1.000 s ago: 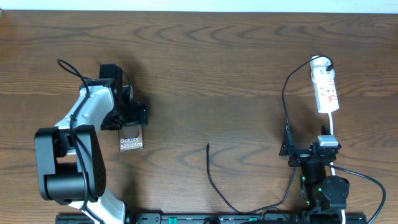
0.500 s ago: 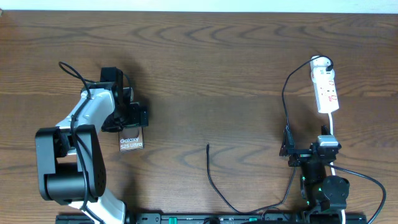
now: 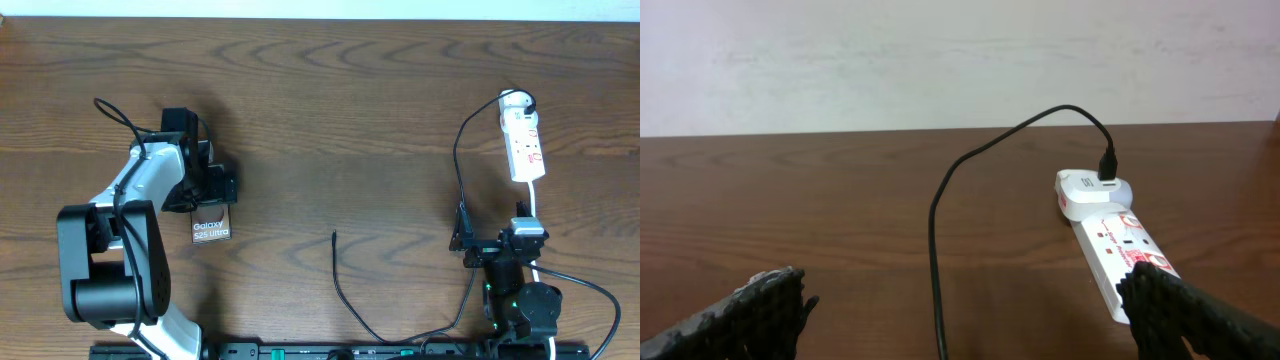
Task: Plug charger to phone and switch on socket
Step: 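Lower the left gripper onto the silver phone and close on it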
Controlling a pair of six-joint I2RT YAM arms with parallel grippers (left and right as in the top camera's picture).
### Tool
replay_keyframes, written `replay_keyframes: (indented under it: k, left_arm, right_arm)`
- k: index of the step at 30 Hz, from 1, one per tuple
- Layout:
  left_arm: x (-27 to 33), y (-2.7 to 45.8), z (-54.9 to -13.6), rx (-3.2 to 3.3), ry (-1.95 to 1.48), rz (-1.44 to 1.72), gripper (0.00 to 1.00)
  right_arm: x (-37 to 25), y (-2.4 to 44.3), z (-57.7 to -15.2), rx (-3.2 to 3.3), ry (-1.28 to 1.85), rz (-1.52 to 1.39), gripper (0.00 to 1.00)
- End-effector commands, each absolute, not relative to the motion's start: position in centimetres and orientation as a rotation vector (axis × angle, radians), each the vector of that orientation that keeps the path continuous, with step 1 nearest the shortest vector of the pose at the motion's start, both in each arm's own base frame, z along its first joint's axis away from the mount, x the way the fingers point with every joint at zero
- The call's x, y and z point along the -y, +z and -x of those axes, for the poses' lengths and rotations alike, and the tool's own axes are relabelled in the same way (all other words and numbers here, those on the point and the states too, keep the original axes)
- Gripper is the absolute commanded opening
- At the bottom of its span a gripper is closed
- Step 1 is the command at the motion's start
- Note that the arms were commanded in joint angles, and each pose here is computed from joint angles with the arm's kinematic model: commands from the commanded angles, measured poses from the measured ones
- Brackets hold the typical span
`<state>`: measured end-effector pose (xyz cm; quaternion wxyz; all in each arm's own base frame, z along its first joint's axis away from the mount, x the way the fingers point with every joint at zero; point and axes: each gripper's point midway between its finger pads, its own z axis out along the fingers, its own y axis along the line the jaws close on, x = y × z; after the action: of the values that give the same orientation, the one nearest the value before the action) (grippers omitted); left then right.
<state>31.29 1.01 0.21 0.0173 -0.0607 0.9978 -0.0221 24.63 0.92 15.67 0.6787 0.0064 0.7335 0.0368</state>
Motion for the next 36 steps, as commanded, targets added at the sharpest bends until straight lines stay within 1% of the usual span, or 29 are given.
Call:
replay_keyframes:
  k: [1,36]
  left_arm:
    - [-1.29,-0.47,-30.65,-3.121,-0.049,0.18,0.99]
    - [-1.27,-0.74,-30.3,-3.129,-0.049,0.181,0.99]
  right_arm:
    - [-1.07,15.62,-24.6,-1.648,0.093,-0.018,0.99]
    - [-1.07,15.62,-24.6,-1.648,0.093,-0.018,0.99]
